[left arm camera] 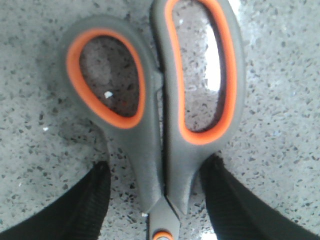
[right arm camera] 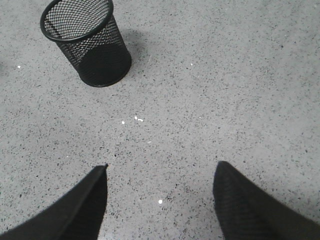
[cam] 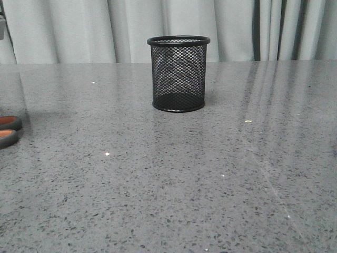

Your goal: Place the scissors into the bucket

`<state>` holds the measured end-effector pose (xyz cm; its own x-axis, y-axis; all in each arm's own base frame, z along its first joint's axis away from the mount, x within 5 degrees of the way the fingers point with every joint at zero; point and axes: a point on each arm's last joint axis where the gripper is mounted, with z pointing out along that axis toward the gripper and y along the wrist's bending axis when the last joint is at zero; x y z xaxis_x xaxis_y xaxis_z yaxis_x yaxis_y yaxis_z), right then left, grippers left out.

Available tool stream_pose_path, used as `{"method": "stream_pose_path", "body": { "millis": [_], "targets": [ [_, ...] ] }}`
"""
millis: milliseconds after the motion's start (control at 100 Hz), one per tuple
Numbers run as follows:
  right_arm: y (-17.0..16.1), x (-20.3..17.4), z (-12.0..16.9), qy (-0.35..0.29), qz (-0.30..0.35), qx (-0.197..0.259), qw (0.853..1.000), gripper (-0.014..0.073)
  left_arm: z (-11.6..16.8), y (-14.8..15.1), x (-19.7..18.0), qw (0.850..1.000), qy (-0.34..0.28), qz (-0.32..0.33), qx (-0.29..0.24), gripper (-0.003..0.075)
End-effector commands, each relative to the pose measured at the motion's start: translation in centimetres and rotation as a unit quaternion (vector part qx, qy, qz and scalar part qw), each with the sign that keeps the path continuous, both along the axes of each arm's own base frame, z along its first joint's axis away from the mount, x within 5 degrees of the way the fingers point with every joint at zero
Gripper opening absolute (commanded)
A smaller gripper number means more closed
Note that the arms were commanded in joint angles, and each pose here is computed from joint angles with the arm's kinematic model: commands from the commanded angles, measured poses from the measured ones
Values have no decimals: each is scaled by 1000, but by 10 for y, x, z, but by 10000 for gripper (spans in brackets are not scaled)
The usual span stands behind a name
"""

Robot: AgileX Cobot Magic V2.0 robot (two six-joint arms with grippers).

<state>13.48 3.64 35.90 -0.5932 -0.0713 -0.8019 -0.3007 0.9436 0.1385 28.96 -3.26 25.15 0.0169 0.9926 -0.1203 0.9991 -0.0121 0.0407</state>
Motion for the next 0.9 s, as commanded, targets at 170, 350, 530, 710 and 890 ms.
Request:
{"method": "stream_pose_path", "body": {
  "millis": [170, 350, 530, 710, 890],
  "targets": [
    [0, 4, 15, -46, -6, 8, 999, 414, 4, -6, 2, 1000, 2, 2, -22, 399],
    [0, 4, 15, -46, -6, 8, 999, 414, 2, -7, 1, 1000, 13, -2, -26, 372],
    [0, 4, 15, -46, -6, 8, 999, 414, 2, -7, 1, 1000, 16, -2, -26, 237],
    [0, 4, 15, -46, -6, 8, 999, 414, 2, -7, 0, 999, 20, -3, -26, 113],
    [0, 4, 15, -46, -6, 8, 999, 414, 2, -7, -1, 999, 24, -3, -26, 71]
  ]
}}
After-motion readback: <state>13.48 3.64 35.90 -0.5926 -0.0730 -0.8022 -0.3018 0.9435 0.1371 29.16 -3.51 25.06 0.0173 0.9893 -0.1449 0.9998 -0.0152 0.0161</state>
